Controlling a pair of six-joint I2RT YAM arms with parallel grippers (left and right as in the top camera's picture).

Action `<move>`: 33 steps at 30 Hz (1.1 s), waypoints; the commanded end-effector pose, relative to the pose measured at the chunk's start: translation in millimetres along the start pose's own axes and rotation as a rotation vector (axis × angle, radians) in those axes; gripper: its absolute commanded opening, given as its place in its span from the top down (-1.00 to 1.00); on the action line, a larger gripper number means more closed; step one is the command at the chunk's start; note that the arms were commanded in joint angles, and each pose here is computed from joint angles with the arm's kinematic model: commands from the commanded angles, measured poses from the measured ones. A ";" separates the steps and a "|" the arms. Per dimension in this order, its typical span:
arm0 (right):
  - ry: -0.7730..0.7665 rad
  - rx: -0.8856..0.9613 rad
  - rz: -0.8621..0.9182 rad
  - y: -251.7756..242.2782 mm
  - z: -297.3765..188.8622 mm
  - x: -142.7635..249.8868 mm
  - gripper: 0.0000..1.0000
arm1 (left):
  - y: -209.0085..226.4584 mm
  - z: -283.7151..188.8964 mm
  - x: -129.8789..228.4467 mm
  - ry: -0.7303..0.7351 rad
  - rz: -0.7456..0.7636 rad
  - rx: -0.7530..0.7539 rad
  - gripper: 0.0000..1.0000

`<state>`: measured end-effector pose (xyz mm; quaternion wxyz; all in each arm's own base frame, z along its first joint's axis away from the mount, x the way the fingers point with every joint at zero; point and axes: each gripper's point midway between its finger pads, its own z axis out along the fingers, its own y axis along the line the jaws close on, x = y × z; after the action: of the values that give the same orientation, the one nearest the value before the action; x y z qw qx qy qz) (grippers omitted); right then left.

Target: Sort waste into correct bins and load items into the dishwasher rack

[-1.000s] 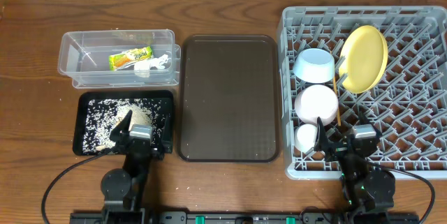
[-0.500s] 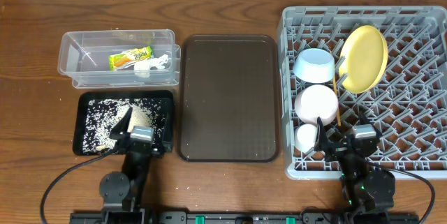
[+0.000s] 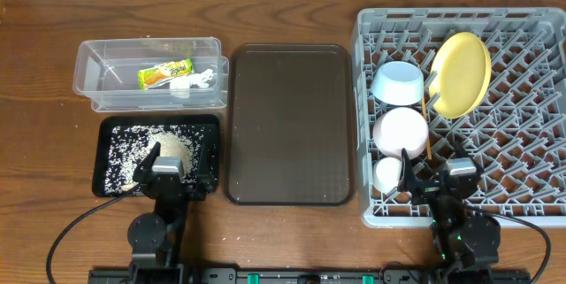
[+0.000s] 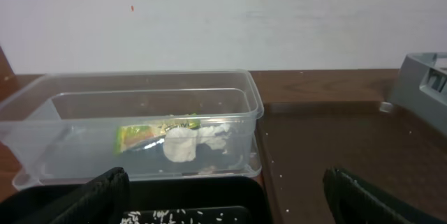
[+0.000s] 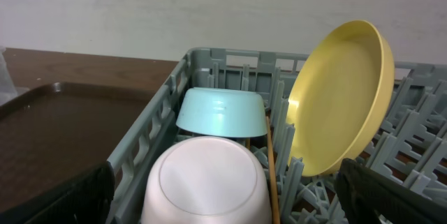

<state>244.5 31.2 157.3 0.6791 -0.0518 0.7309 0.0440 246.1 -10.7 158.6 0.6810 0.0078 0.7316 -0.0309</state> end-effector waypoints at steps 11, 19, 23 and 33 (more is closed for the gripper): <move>0.000 0.019 0.012 -4.4 -0.3 0.4 -0.98 | 4.3 -0.9 19.8 0.074 -0.040 -0.025 -0.83; 0.000 0.020 0.012 -4.4 -0.3 0.4 -0.99 | 4.3 -0.7 20.5 0.077 -0.040 -0.025 -0.83; 0.000 0.020 0.012 -4.4 -0.3 0.4 -0.98 | 4.3 -0.7 20.5 0.077 -0.040 -0.025 -0.83; 0.000 0.020 0.012 -4.4 -0.3 0.4 -0.98 | 4.3 -0.7 20.5 0.077 -0.040 -0.025 -0.83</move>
<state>244.5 31.2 157.3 0.6791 -0.0518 0.7309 0.0440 245.4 -6.2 151.9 0.6695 -0.0132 0.7420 -0.0321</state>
